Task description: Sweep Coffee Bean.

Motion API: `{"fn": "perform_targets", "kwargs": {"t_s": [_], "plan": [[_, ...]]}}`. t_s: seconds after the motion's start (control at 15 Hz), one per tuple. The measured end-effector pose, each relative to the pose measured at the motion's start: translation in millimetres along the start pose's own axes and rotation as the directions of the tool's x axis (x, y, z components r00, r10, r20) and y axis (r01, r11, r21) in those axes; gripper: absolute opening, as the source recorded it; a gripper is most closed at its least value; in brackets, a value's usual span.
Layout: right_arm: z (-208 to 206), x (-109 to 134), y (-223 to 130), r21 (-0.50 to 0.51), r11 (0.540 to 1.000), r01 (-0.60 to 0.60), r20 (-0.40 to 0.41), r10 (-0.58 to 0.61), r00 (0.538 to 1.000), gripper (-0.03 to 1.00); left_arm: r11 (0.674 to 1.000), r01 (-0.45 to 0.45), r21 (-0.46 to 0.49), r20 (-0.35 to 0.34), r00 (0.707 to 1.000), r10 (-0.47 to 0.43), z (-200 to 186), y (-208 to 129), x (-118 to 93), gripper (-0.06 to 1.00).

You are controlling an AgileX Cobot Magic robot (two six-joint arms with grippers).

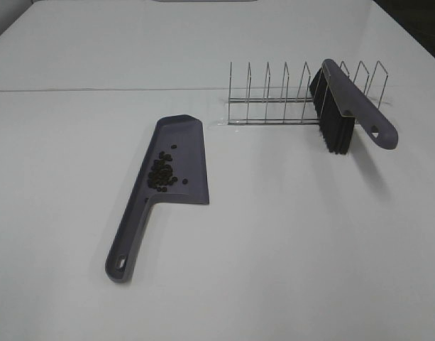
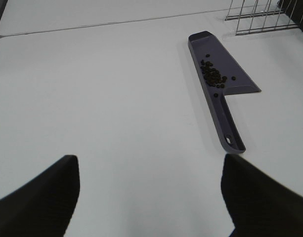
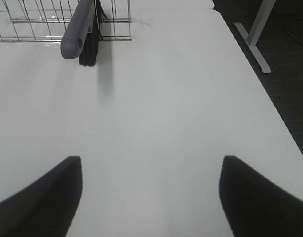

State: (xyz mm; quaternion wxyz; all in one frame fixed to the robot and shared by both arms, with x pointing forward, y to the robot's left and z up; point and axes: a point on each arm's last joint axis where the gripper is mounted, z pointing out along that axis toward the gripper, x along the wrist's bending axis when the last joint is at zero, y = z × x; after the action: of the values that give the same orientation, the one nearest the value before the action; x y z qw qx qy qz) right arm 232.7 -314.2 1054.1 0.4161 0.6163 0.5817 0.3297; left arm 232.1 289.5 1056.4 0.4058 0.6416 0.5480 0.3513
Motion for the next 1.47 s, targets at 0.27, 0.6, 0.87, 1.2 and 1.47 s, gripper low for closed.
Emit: {"fn": "perform_targets", "kwargs": {"t_s": [0.27,0.6,0.87,1.2,1.47], "plan": [[0.0,0.0,0.0,0.0,1.0,0.0,0.0,0.0,1.0,0.75,1.0,0.0,0.0,-0.001,1.0,0.0,0.0,0.0,0.0,0.75],[0.0,-0.3,0.0,0.0,1.0,0.002,0.003,-0.002,1.0,0.75,1.0,0.001,0.0,-0.002,1.0,-0.001,0.0,0.0,0.0,0.75],[-0.4,6.9,-0.4,0.005,1.0,0.011,-0.076,-0.01,0.997,0.75,1.0,0.001,0.0,-0.002,1.0,-0.001,0.0,0.0,0.0,0.75],[-0.4,7.7,-0.5,0.004,1.0,0.017,-0.084,-0.016,0.996,0.75,1.0,0.001,0.0,-0.002,1.0,-0.001,0.0,0.0,0.0,0.74],[-0.4,7.7,-0.5,0.004,1.0,0.023,-0.085,-0.022,0.996,0.75,1.0,0.001,0.0,-0.002,1.0,-0.001,0.0,0.0,0.0,0.74]]}}
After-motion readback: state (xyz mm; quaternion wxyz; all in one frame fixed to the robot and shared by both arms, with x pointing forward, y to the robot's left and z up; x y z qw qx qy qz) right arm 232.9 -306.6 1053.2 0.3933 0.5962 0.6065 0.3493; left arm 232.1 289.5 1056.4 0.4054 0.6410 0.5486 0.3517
